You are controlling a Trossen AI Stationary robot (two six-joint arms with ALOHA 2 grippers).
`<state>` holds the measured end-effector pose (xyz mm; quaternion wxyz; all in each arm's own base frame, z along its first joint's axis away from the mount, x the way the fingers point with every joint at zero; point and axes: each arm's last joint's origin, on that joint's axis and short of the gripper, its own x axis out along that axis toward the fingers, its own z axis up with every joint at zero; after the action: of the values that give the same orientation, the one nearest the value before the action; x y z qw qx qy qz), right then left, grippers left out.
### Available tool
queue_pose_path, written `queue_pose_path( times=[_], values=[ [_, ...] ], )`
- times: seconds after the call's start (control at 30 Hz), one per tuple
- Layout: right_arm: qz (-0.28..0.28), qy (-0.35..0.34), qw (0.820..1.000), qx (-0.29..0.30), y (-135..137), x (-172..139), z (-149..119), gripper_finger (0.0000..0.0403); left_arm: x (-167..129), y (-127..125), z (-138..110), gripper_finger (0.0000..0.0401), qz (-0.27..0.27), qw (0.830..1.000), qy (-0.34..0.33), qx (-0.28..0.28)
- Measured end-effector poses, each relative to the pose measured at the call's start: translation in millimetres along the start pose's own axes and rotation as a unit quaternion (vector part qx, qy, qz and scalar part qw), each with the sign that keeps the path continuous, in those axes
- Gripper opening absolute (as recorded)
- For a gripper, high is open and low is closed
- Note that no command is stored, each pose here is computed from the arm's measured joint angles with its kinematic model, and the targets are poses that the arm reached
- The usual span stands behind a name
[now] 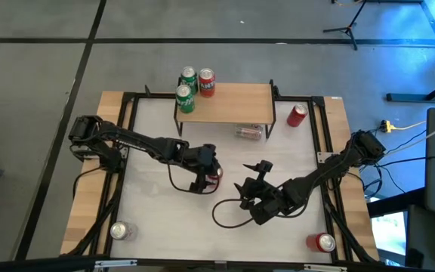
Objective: Place canned beverage on shelf
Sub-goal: Put the orange soda can on the shelf aligned with the other orange soda can
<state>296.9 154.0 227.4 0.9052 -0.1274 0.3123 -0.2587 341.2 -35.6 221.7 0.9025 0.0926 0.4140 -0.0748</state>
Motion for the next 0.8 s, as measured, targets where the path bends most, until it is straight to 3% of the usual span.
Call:
queue_pose_path(
  times=[0.4, 0.8],
  values=[
    [0.000, 0.000, 1.000, 0.000, 0, 0, 0, 0.0370, -10, -12, 3, 0.0328, -0.006, 1.000, -0.008, -0.009],
    [0.000, 0.000, 1.000, 0.000, 0, 0, 0, 0.0370, -17, -14, 5, 0.0328, 0.023, 1.000, -0.014, -0.009]
  ],
)
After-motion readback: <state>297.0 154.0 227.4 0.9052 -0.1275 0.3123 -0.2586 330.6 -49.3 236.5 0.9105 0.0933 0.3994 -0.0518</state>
